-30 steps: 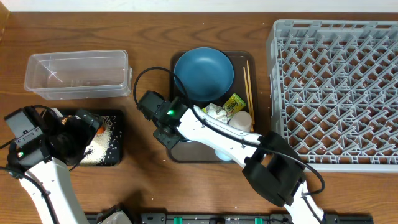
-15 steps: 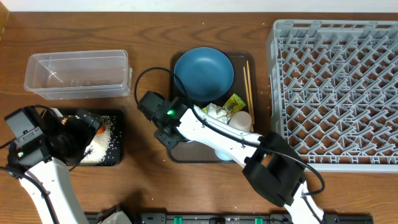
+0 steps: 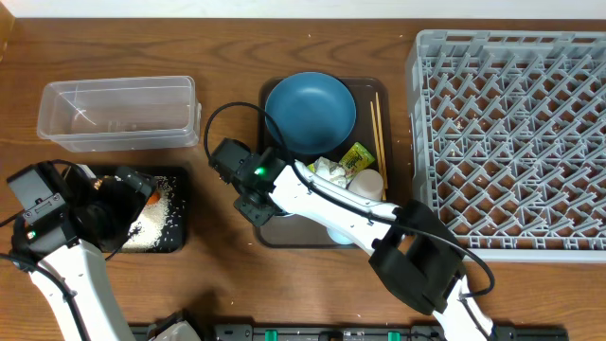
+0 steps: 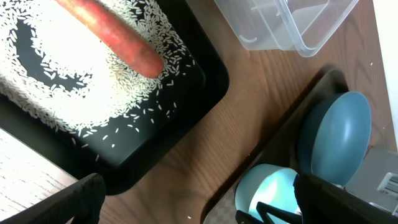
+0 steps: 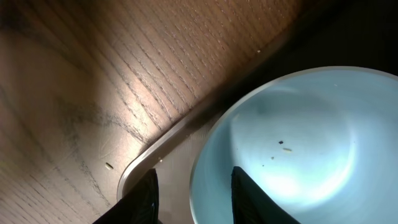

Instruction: Sort waste into correct bins and load items into the dishwasher rack

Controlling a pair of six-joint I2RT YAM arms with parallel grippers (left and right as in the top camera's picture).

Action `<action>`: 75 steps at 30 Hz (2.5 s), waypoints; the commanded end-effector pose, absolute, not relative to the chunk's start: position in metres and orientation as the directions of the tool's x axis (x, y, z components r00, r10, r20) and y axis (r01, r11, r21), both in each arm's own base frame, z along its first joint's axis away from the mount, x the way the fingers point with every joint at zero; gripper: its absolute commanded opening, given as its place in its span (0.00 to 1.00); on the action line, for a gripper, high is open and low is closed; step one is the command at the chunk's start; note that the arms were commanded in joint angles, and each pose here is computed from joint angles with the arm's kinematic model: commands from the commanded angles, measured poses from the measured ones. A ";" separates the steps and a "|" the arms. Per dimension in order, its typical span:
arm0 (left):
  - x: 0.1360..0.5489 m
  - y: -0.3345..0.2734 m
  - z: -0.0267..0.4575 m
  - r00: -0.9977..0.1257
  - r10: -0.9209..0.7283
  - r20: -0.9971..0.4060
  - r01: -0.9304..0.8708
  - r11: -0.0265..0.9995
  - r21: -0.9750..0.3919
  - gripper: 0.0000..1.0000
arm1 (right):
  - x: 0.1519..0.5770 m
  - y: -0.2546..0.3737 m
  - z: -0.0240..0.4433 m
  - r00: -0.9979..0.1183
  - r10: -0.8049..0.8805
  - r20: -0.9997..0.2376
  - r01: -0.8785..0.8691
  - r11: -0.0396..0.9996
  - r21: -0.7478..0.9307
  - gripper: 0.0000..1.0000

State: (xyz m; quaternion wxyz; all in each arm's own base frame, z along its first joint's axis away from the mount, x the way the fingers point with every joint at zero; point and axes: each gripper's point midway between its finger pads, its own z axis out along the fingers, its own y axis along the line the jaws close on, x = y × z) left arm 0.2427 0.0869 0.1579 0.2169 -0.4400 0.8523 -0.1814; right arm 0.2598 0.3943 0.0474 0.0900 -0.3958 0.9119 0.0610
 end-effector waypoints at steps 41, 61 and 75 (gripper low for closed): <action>0.243 0.087 0.158 -0.532 -0.819 -0.216 -0.659 0.561 -0.502 0.98 | 0.259 0.395 0.020 -0.689 -0.705 -0.171 -0.719 0.694 0.033 0.06; 0.243 0.087 0.158 -0.532 -0.819 -0.216 -0.659 0.561 -0.502 0.98 | 0.261 0.403 0.095 -0.686 -0.661 -0.304 -0.718 0.682 0.138 0.01; 0.243 0.087 0.158 -0.532 -0.819 -0.216 -0.659 0.560 -0.502 0.98 | 0.277 0.382 0.155 -0.708 -0.587 -0.392 -0.689 0.696 0.202 0.17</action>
